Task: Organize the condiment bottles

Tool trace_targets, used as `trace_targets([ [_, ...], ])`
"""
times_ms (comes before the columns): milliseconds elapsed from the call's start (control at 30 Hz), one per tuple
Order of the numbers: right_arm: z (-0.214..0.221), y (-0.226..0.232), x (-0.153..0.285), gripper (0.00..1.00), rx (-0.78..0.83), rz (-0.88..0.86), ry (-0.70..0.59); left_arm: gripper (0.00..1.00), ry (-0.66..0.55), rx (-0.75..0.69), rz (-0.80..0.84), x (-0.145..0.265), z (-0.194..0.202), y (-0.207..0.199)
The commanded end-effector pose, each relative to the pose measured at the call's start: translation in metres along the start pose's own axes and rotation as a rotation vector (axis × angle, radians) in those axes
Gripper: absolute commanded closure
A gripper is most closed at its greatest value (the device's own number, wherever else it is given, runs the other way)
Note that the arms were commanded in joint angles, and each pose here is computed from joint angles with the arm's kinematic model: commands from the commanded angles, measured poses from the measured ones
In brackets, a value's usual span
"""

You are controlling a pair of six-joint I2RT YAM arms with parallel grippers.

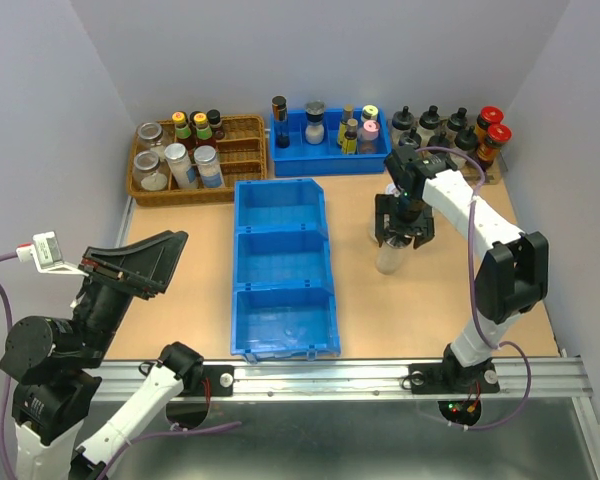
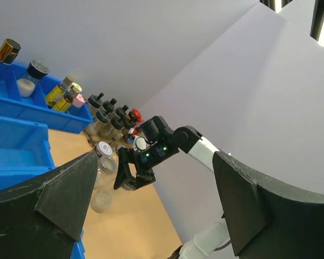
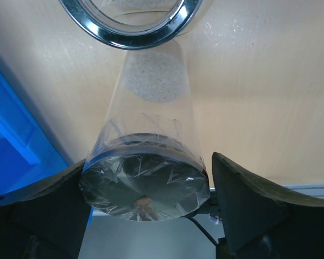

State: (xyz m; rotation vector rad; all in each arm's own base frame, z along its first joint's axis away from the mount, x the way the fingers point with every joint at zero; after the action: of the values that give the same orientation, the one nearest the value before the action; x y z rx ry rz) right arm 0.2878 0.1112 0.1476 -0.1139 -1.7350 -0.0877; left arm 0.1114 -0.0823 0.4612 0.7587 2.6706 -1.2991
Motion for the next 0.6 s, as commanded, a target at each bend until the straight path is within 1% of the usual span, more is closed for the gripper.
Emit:
trace_targets([
  [0, -0.012, 0.011, 0.006, 0.23, 0.021, -0.043, -0.037, 0.01, -0.030, 0.013, 0.040, 0.005, -0.008, -0.009],
  [67, -0.013, 0.011, 0.007, 0.32, 0.023, -0.043, -0.046, 0.01, -0.036, 0.017, 0.037, 0.007, -0.008, -0.008],
  [100, -0.014, 0.011, 0.009, 0.44, 0.024, -0.041, -0.053, 0.01, -0.033, 0.018, 0.034, 0.006, -0.007, -0.007],
  [133, -0.015, 0.010, 0.011, 0.53, 0.025, -0.043, -0.063, 0.01, -0.034, 0.021, 0.035, 0.007, -0.007, -0.007],
  [200, -0.017, 0.008, 0.017, 0.76, 0.019, -0.038, -0.087, 0.01, -0.032, 0.024, 0.033, 0.007, -0.006, -0.005],
  [233, -0.020, 0.004, 0.024, 0.98, 0.008, -0.022, -0.118, 0.01, -0.032, 0.027, 0.033, 0.006, -0.006, -0.005],
  [267, -0.020, 0.003, 0.028, 1.00, 0.007, -0.023, -0.131, 0.01, -0.034, 0.029, 0.035, 0.006, -0.006, -0.006],
  [300, -0.021, 0.002, 0.035, 1.00, 0.005, -0.033, -0.150, 0.01, -0.032, 0.028, 0.033, 0.006, -0.005, -0.005],
  [433, -0.021, 0.011, 0.075, 1.00, -0.006, -0.152, -0.249, 0.01, -0.031, 0.030, 0.038, 0.005, -0.006, -0.007],
  [467, -0.016, 0.017, 0.094, 1.00, 0.001, -0.227, -0.281, 0.01, -0.029, 0.031, 0.040, 0.005, -0.005, -0.007],
  [533, -0.011, 0.028, 0.118, 1.00, 0.018, -0.324, -0.316, 0.01, -0.030, 0.032, 0.041, 0.005, -0.006, -0.008],
  [567, -0.003, 0.038, 0.128, 1.00, 0.037, -0.402, -0.304, 0.01, -0.029, 0.031, 0.040, 0.004, -0.006, -0.008],
])
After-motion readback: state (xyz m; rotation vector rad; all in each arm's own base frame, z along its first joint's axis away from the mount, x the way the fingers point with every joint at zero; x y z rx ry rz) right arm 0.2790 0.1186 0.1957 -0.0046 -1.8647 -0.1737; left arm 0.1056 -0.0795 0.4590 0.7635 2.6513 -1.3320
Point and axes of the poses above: each gripper's point midway between its finger pads, its own x axis back along the fingers, its own y axis along the line the jaws close on, z = x × y, the point moved 1 cm from there along x, back along the fingers, and after that the axes turned 2 degrees about -x, right-handed, at the moved point
